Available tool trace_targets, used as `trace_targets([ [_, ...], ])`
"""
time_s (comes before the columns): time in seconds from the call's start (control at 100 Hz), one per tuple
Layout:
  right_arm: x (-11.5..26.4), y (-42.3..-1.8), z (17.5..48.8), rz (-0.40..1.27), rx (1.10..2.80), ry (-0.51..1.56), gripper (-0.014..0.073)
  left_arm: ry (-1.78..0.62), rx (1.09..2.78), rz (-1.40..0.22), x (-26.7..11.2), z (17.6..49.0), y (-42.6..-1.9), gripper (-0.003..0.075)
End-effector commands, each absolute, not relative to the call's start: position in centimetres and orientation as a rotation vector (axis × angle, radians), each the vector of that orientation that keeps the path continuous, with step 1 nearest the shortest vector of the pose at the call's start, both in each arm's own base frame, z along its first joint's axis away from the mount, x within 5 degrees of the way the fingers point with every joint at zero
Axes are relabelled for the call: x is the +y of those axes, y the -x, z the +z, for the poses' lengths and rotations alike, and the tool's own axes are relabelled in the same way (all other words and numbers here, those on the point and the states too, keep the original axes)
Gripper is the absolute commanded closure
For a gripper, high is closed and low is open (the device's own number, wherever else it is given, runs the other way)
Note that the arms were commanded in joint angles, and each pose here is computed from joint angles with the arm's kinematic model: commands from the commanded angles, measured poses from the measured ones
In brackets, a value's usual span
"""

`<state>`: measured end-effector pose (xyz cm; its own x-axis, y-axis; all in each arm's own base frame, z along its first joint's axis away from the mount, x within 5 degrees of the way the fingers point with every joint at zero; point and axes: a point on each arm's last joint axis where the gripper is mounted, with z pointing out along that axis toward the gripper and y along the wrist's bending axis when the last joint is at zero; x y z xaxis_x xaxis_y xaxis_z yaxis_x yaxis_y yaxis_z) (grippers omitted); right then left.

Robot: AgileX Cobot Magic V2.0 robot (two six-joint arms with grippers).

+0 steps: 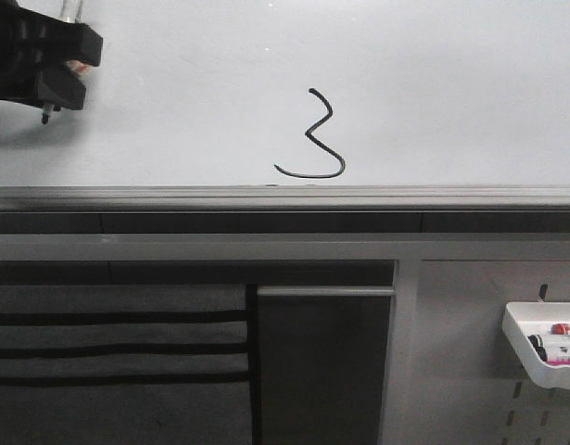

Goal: Write number 3 on whiteboard

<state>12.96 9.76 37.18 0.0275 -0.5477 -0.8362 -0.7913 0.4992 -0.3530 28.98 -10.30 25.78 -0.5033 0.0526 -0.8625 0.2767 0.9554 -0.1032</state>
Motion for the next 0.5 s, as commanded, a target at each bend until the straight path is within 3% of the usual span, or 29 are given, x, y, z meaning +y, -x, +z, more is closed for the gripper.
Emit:
trace_targets([
  [0.0, 9.65, -13.03, 38.63, 0.28, 1.592, 1.087, 0.0244, -0.165, 2.005, -0.281, -10.3, 27.69, -29.48, 0.0739],
  [0.49, 9.69, -13.01, 38.66, 0.292, 1.593, 1.08, 0.0244, -0.098, 2.028, -0.3, -10.26, 27.0, -29.88, 0.0738],
])
